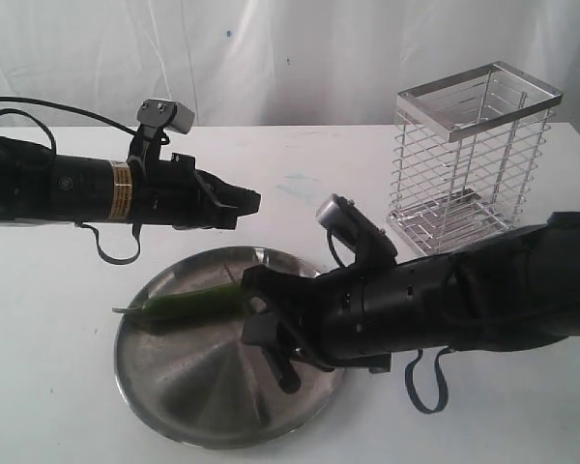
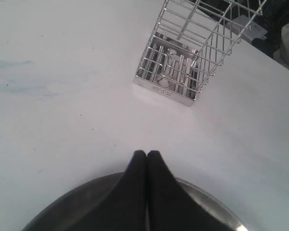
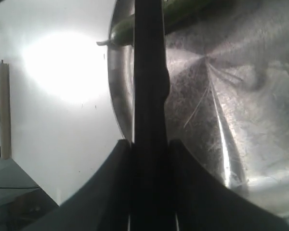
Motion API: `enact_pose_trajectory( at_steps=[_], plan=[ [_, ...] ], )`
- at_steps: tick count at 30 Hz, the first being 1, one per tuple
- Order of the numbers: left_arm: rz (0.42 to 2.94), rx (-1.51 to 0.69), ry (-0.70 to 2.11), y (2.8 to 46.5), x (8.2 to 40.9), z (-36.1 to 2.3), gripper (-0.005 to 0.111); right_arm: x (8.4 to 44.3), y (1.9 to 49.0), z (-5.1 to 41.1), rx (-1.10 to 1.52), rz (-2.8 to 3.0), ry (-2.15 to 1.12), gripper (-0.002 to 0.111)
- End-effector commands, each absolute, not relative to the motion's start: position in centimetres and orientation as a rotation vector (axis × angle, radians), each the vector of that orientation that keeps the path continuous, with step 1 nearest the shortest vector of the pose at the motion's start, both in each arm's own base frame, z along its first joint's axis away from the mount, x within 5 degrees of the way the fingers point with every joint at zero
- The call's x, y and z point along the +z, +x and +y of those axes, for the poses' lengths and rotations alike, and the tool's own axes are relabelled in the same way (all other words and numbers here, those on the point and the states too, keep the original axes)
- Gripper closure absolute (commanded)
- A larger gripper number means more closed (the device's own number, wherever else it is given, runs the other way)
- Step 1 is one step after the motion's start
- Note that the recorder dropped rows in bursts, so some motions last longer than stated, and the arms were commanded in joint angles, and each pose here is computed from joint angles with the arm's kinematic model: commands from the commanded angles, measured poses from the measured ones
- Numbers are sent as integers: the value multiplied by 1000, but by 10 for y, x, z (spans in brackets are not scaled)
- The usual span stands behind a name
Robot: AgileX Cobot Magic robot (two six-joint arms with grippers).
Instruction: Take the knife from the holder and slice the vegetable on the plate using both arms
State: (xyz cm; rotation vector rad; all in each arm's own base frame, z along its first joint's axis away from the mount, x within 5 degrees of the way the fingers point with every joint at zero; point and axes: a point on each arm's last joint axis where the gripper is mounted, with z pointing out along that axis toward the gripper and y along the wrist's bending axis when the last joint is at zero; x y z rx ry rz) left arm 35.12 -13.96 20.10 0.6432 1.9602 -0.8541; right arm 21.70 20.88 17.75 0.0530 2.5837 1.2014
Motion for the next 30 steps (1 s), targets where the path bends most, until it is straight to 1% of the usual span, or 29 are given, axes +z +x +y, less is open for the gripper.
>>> enact_pose_trajectory(
  at_steps=[1, 7, 12, 14, 17, 18, 19, 21, 25, 28, 30],
  plan=[
    [1963, -812, 706, 350, 201, -138, 106, 162, 215, 215, 1160, 2642, 56, 108],
    [1968, -800, 704, 351, 201, -137, 106, 172, 220, 214, 1138, 2596, 64, 108],
    [1972, -805, 697, 351, 201, -137, 106, 199, 227, 220, 1186, 2488, -3, 108],
    [1961, -833, 690, 350, 202, -139, 106, 213, 229, 222, 1199, 2411, -135, 108],
    [1918, -939, 681, 347, 207, -143, 106, 244, 230, 217, 1218, 2198, -448, 108],
    [1909, -954, 680, 346, 208, -144, 106, 248, 229, 214, 1183, 2175, -497, 108],
    [1891, -994, 662, 346, 211, -145, 106, 254, 226, 206, 1079, 2148, -609, 108],
    [1873, -1035, 611, 346, 216, -146, 106, 258, 221, 198, 975, 2163, -706, 108],
    [1794, -1098, 557, 344, 232, -146, 106, 249, 219, 193, 909, 2234, -720, 108],
    [1699, -1141, 501, 341, 254, -142, 106, 233, 226, 192, 858, 2298, -628, 108],
    [1631, -1157, 448, 342, 270, -130, 106, 227, 233, 190, 804, 2316, -552, 108]
  ],
)
